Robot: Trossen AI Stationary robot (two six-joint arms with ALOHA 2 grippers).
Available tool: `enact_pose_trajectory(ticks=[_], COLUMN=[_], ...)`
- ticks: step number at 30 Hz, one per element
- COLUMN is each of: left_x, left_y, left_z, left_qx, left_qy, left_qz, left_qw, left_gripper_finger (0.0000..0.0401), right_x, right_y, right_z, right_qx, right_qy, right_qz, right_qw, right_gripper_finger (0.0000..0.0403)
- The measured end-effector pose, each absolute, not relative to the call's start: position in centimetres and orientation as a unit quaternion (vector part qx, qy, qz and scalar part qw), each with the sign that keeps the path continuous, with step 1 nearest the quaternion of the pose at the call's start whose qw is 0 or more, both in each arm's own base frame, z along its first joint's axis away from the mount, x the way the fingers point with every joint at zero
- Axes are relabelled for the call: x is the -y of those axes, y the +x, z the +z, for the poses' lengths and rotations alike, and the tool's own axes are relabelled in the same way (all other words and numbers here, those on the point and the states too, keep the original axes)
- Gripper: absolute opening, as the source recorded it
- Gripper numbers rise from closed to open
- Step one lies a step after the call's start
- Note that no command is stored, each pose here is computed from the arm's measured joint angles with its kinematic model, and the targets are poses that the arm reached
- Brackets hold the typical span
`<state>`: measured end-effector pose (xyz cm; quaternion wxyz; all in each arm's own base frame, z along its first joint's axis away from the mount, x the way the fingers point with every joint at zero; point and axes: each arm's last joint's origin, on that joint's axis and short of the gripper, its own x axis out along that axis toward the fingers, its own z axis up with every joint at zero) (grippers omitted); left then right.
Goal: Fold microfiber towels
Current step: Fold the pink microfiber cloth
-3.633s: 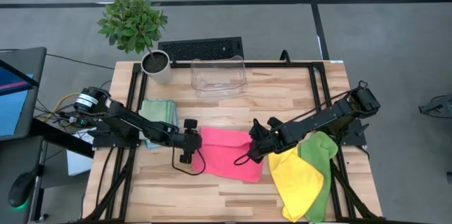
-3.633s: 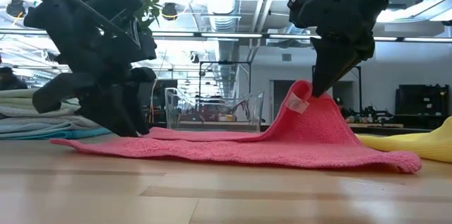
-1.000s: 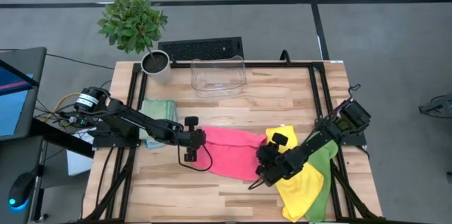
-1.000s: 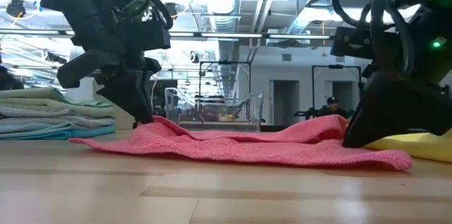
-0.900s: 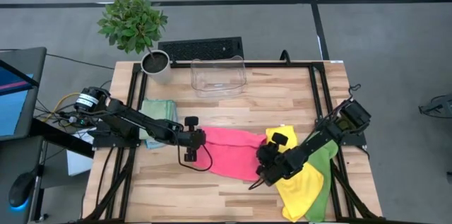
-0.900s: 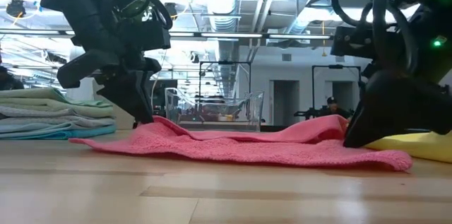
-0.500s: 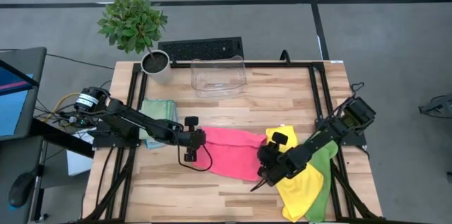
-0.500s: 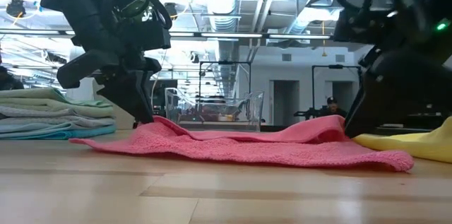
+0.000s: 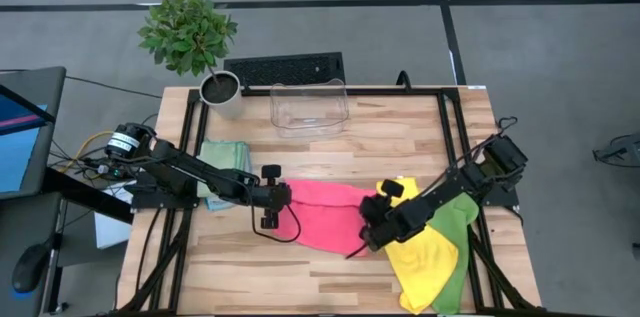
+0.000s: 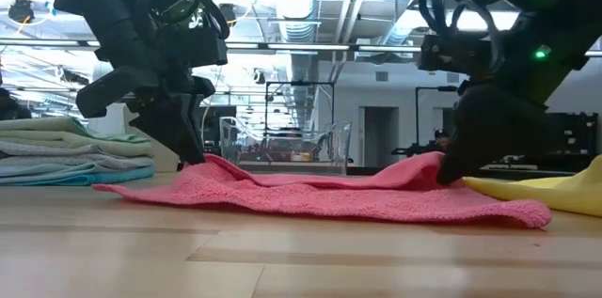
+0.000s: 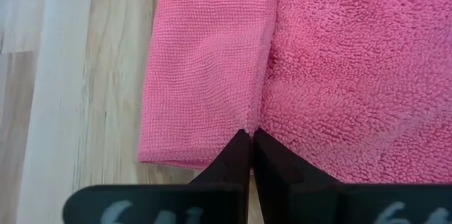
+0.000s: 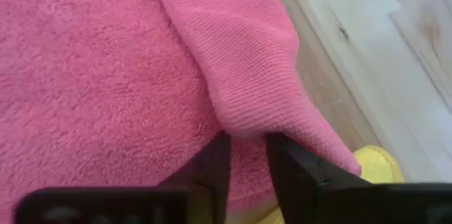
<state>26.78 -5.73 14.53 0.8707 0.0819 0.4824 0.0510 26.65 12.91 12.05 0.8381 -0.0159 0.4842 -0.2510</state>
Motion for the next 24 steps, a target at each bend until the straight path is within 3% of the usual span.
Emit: enact_pose_trajectory(ticks=[5,15,24], left_x=[5.7,5.7,5.7], left_y=[26.8,26.7,26.7], left_z=[14.5,14.5,14.5], left_qx=[-0.482,-0.487,-0.487], left_qy=[0.082,0.082,0.095], left_qz=[0.051,0.053,0.052], left_qw=[0.871,0.868,0.866], left_gripper_finger=[0.0,0.001,0.0125], right_x=[-13.4,-13.9,-13.9], right_y=[26.9,27.0,27.0], right_z=[12.5,13.4,13.4], right_qx=[-0.486,-0.494,-0.497], right_qy=[-0.023,-0.029,-0.031], right_qz=[-0.236,-0.234,-0.234], right_qw=[0.841,0.837,0.835], right_gripper_finger=[0.0017,0.0015,0.0011])
